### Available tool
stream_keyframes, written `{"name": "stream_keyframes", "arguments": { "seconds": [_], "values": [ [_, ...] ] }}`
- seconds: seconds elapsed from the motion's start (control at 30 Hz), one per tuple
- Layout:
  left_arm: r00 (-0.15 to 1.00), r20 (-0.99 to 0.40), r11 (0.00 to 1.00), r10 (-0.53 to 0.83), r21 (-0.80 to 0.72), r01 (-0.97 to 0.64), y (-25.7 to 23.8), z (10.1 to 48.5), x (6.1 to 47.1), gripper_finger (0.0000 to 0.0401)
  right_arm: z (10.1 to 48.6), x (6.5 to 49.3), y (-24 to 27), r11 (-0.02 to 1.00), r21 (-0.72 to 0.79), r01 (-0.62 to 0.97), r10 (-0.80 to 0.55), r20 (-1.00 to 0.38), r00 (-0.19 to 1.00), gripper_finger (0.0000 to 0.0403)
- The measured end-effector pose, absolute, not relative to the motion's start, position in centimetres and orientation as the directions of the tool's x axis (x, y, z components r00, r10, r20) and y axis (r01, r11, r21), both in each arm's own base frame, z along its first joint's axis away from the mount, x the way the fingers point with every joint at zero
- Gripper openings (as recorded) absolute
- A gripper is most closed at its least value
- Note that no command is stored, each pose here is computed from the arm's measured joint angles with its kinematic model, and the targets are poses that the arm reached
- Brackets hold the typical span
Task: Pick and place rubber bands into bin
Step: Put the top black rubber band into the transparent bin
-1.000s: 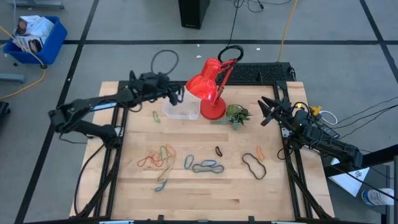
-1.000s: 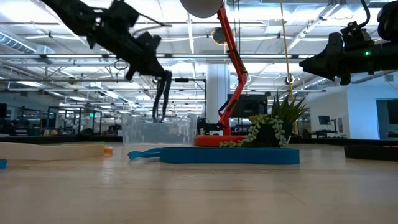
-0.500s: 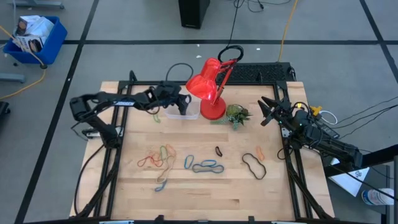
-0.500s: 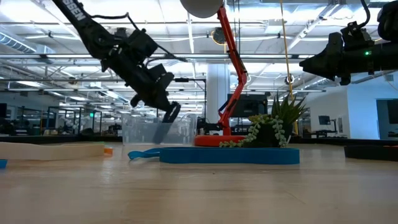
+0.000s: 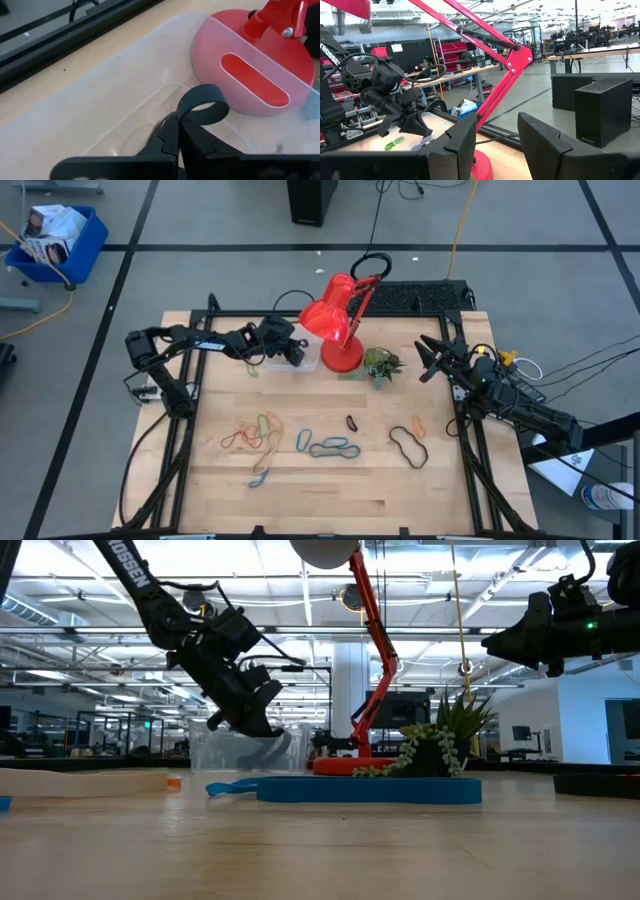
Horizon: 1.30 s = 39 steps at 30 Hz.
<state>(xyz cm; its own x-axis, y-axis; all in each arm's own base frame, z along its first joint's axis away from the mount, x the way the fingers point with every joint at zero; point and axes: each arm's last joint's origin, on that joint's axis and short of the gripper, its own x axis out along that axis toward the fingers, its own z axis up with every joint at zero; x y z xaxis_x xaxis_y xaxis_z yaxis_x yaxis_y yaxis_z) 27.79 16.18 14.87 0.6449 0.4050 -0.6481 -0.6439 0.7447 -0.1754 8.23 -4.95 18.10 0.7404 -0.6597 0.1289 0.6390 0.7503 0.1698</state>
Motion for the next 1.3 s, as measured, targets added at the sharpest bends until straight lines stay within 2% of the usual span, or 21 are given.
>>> {"name": "stream_keyframes", "arguments": {
  "seconds": [0.33, 1.0, 1.3],
  "values": [
    [0.648, -0.644, 0.737, 0.407, -0.187, -0.649, 16.2, 14.9, 27.8, 0.0055, 18.1, 8.2, -4.9, 0.751, 0.17, 0.638, -0.659, 0.129, 0.741, 0.0141],
    [0.662, -0.625, 0.73, 0.413, -0.208, -0.652, 16.2, 15.2, 27.9, 0.0063, 18.1, 8.2, -4.9, 0.751, 0.17, 0.638, -0.659, 0.129, 0.741, 0.0141],
    [0.713, -0.55, 0.763, 0.435, -0.194, -0.616, 16.0, 17.5, 27.7, 0.0144, 18.1, 8.2, -4.9, 0.751, 0.169, 0.639, -0.659, 0.129, 0.741, 0.0141]
  ]
}}
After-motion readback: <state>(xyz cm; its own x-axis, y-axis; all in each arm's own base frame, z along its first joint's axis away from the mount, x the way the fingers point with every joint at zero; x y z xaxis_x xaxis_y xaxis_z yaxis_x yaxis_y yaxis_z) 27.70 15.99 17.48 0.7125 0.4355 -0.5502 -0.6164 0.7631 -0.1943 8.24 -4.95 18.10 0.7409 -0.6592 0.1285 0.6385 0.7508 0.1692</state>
